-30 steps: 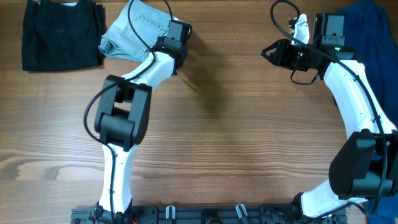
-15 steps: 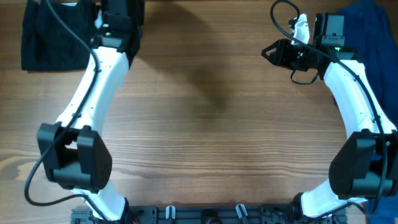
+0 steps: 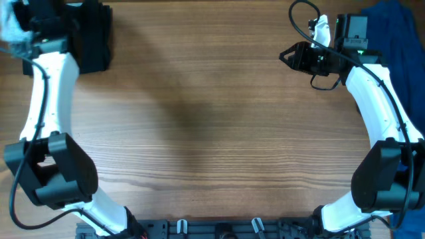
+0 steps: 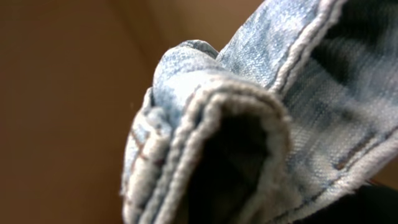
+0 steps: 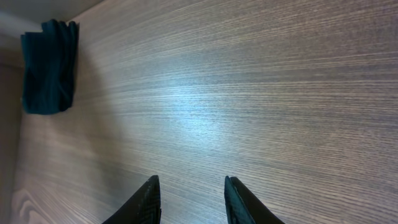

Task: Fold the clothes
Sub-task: 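Grasp the folded shorts with the left gripper, carry onto the black garment, then release the shorts on the black garment and lift the left gripper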

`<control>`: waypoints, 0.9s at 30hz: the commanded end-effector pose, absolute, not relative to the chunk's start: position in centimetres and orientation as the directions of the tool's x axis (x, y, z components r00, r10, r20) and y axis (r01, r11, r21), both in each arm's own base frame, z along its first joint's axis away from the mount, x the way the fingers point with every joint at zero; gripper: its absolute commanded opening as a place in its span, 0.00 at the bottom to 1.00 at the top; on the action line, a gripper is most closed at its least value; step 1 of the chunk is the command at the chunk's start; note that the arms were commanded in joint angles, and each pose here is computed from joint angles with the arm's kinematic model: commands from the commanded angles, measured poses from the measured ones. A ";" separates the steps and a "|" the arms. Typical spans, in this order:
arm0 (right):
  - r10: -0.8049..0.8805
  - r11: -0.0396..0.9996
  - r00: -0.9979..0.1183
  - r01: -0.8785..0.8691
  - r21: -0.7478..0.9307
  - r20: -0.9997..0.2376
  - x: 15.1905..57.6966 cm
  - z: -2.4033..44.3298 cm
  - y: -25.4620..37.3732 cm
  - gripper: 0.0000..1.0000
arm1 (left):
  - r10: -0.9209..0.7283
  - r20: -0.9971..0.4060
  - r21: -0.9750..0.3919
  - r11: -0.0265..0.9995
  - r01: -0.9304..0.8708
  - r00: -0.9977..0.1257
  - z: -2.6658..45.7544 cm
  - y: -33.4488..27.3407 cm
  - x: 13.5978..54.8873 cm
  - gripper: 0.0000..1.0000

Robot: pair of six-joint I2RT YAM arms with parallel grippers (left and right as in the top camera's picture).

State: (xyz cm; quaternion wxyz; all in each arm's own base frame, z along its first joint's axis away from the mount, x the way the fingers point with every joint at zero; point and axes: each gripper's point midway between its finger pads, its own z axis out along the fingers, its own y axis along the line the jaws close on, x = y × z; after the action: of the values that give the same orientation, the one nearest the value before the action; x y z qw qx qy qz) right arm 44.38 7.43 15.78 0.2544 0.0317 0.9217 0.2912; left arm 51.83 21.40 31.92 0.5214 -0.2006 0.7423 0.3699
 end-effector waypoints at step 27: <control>0.144 0.826 -0.878 -0.148 0.544 -0.457 44.2 15.0 10.0 0.34 | 0.093 -0.880 0.124 0.992 -0.036 -0.466 18.0 8.1 60.9 1.00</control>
State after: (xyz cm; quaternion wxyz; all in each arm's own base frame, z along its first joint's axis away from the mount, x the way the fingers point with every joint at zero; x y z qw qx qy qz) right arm 44.21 9.89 15.96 0.2538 0.0036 0.9202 0.2981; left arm 59.15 16.87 16.46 0.4833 -0.0758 0.8503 0.1940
